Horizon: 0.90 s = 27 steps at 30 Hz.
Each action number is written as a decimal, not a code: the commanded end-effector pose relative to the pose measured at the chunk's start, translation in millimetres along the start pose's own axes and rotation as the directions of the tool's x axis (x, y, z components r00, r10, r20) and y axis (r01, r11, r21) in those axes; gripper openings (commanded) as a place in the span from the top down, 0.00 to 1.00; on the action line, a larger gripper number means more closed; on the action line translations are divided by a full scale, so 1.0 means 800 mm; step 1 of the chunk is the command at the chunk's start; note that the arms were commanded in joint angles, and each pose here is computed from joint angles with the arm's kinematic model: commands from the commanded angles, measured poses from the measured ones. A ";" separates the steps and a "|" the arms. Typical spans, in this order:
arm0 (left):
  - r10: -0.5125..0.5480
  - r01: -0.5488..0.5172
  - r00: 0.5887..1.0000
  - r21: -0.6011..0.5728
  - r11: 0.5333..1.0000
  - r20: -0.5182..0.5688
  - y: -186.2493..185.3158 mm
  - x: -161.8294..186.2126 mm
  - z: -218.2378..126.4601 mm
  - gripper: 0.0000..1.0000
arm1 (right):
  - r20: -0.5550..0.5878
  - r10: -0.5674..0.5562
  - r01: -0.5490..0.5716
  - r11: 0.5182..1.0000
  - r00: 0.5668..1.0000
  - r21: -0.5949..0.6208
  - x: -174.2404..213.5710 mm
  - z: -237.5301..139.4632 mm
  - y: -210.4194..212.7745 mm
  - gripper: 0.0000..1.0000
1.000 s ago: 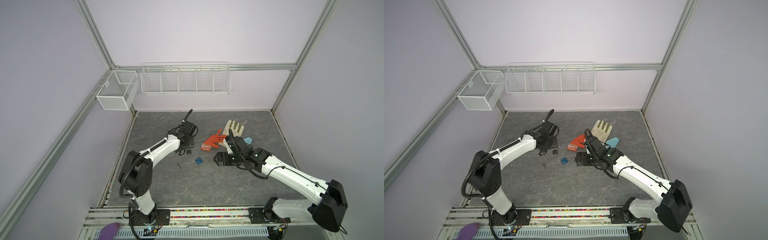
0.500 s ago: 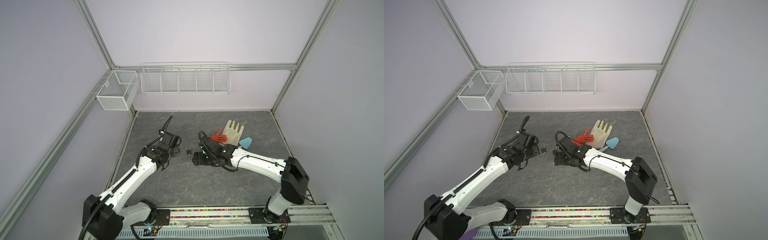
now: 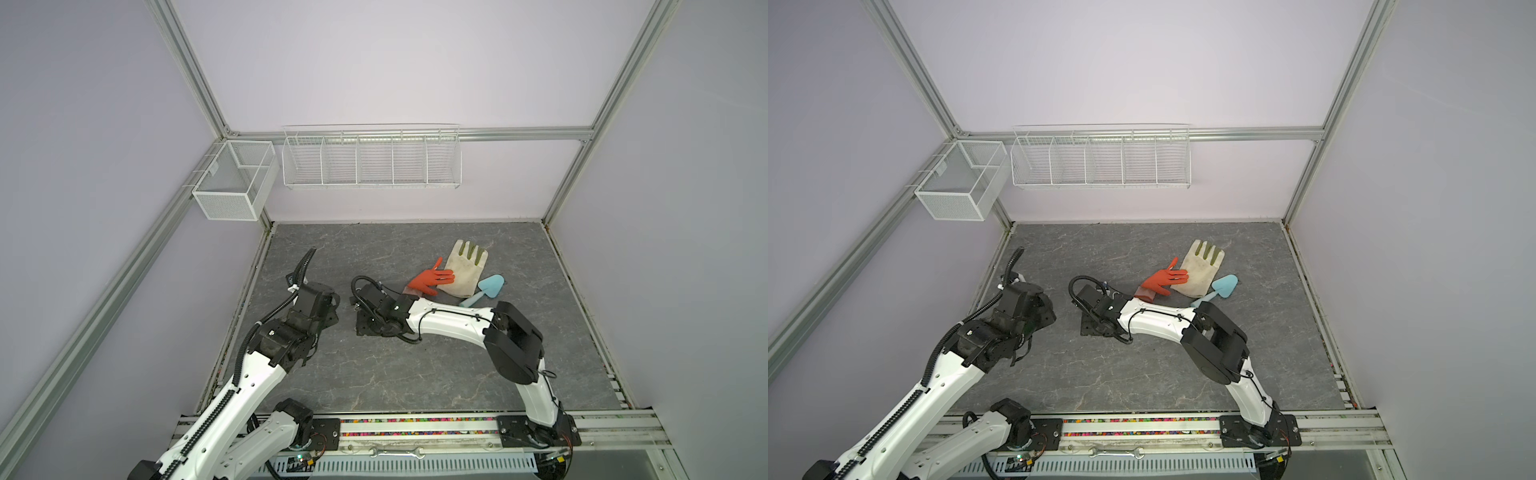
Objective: Unlock with the key
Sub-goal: 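Open the left gripper and withdraw it while the right gripper reaches toward the loose key, then close the right gripper on the loose silver key's ring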
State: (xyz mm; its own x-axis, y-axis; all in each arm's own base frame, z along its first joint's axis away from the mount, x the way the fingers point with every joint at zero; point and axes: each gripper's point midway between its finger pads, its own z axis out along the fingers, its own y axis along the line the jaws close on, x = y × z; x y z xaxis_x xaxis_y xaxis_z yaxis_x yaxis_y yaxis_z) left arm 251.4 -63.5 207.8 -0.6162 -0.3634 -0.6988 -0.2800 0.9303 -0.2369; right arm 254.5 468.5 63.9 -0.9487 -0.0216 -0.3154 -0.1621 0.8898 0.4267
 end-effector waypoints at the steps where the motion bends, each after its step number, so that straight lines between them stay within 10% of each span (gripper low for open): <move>1: -0.018 0.018 1.000 -0.057 0.998 0.000 0.023 0.008 -0.003 0.49 | 0.007 0.034 -0.034 0.999 0.999 0.005 -0.001 0.010 0.008 0.47; 27: -0.046 0.050 0.998 -0.101 0.994 0.042 0.047 0.012 -0.010 0.48 | -0.025 0.032 -0.030 0.996 0.999 0.080 0.002 0.063 0.002 0.74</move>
State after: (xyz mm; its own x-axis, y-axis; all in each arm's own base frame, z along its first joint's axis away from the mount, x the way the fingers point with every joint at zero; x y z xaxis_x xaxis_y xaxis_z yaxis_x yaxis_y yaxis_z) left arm 235.0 -42.4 203.1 -0.5751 -0.3957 -0.7161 -0.3415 0.9115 -0.2293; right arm 269.0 491.9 29.8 -0.9553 -0.0065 -0.2956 -0.1257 0.9139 0.3861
